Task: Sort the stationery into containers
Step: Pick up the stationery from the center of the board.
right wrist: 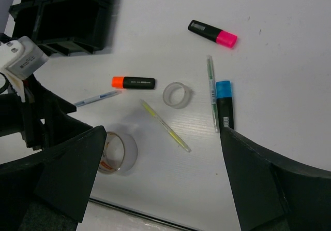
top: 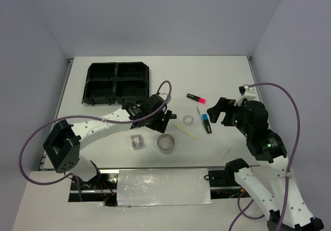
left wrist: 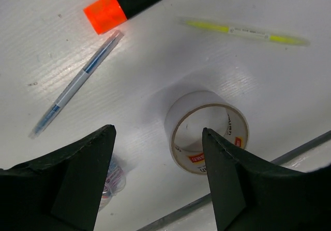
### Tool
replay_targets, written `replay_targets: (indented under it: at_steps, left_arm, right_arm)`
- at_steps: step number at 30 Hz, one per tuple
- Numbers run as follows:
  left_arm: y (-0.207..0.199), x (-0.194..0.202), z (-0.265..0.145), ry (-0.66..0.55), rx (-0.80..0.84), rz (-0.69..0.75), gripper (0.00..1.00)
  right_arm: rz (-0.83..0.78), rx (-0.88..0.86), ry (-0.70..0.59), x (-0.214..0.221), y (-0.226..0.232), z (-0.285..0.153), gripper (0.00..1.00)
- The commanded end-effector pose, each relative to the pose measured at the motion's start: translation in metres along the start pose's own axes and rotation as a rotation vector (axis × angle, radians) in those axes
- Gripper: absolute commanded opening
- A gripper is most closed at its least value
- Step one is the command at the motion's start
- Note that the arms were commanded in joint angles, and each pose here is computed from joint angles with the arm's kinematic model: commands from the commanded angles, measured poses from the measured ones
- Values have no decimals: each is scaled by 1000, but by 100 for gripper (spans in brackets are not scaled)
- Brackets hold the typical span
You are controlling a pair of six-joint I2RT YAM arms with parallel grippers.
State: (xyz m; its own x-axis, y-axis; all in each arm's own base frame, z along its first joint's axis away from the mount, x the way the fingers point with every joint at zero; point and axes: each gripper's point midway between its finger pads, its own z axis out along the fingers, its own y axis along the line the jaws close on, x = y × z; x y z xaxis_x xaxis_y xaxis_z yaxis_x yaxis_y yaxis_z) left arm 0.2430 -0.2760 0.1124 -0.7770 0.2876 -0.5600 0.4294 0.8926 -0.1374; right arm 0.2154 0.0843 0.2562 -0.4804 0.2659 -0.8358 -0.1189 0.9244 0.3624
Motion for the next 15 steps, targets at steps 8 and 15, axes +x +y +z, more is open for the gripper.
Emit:
replay_targets:
  at_steps: [8, 15]
  left_arm:
    - [-9, 43, 29, 89, 14, 19, 75]
    - [-18, 65, 47, 139, 29, 39, 54]
  right_arm:
    - [-23, -44, -5, -1, 8, 1, 100]
    - [-24, -47, 1, 2, 7, 4, 100]
